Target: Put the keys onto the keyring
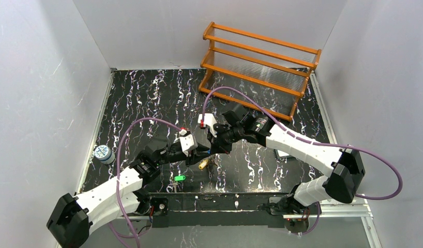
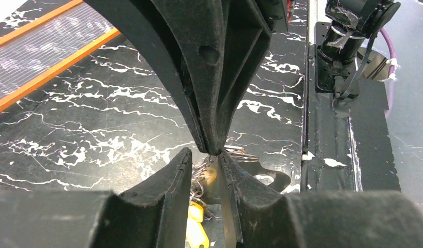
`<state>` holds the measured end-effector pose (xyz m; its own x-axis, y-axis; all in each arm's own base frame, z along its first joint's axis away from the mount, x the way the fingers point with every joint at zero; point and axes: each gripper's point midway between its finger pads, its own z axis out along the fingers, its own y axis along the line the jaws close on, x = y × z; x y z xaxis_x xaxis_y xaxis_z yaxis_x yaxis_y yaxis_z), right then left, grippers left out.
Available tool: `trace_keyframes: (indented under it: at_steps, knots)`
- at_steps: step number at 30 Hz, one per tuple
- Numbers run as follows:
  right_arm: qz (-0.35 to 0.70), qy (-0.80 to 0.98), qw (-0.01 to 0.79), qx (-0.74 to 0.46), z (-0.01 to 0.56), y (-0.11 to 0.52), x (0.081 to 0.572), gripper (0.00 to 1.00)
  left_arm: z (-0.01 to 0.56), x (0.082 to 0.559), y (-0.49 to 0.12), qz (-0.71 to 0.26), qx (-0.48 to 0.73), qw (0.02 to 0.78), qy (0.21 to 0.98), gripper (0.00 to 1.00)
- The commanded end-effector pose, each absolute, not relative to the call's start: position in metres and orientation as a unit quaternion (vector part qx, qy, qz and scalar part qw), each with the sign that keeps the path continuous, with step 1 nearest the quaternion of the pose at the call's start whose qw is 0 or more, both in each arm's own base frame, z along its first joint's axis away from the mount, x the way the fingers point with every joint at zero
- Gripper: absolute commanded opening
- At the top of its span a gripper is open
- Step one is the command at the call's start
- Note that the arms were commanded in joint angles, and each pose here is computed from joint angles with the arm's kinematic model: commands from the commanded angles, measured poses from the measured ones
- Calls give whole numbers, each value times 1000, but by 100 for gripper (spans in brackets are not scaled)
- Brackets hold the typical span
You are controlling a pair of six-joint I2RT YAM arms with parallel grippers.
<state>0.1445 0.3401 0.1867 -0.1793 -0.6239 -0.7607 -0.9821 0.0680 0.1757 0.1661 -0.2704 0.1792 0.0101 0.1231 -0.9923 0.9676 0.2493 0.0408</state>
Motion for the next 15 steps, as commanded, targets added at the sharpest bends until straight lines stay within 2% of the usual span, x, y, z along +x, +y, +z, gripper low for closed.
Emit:
trace_keyframes:
  at_steps: [1,10,15]
  knots:
    - [377,658,288,-585,220,351,142,1,181,164,-275,-403,476,537,568,22]
    - [379,653,292,-587,223,350,141,1,174,161,-277,-407,489,527,563,22]
    - [382,651,290,-588,223,350,140,1,172,158,-278,-410,498,523,557,0]
